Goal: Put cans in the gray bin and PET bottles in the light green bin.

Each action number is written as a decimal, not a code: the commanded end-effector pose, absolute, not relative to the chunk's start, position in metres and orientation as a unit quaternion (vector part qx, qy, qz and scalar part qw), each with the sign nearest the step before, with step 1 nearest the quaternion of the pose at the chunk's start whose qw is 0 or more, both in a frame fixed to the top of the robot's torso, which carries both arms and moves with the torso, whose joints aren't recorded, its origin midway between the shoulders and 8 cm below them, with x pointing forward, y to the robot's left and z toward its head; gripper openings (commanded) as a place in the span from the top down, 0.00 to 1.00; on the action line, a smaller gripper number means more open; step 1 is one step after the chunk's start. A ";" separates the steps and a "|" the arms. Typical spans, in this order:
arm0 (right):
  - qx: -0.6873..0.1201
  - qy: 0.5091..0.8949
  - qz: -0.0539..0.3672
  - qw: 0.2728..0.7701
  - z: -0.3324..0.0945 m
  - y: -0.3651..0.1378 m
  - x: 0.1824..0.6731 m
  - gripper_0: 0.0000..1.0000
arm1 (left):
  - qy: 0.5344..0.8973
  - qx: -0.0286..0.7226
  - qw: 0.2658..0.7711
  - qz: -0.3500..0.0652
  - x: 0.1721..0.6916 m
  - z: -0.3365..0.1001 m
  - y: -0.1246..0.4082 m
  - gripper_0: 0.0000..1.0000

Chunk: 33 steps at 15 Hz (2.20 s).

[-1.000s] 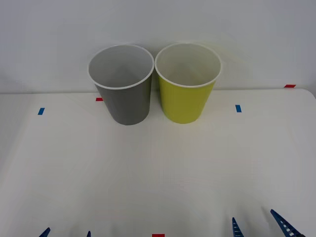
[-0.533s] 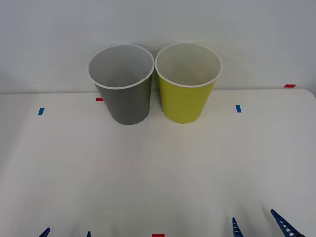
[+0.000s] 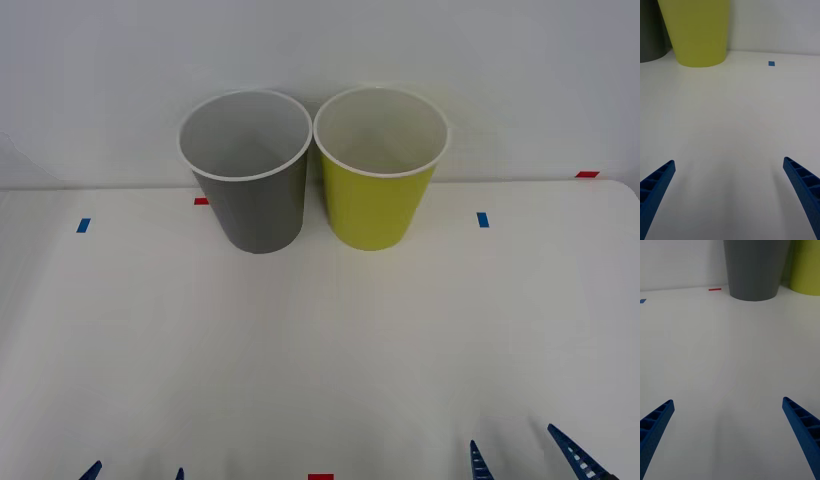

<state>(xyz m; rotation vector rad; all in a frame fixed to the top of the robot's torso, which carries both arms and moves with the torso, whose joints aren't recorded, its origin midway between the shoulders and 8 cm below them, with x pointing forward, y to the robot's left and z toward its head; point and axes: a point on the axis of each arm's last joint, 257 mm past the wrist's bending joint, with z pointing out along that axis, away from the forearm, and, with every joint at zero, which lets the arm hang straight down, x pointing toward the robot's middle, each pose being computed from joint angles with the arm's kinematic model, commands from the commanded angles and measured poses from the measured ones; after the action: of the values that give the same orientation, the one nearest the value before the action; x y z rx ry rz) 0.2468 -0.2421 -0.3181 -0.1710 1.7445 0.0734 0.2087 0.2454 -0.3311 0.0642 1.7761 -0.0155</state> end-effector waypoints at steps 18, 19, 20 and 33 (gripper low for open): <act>-0.075 0.765 0.032 0.639 -0.318 -0.242 0.247 0.00 | 0.776 0.028 0.630 -0.007 0.209 -0.331 0.245 0.00; -0.075 0.765 0.032 0.639 -0.318 -0.242 0.247 0.00 | 0.776 0.028 0.630 -0.007 0.209 -0.331 0.245 0.00; -0.075 0.765 0.032 0.639 -0.318 -0.242 0.247 0.00 | 0.776 0.028 0.630 -0.007 0.209 -0.331 0.245 0.00; -0.075 0.765 0.032 0.639 -0.318 -0.242 0.247 0.00 | 0.776 0.028 0.630 -0.007 0.209 -0.331 0.245 0.00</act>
<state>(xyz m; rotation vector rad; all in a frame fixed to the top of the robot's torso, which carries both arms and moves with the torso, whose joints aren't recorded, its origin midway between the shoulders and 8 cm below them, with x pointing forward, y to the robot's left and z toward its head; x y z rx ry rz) 0.2468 -0.2421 -0.3181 -0.1710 1.7445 0.0734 0.2087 0.2454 -0.3311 0.0642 1.7761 -0.0155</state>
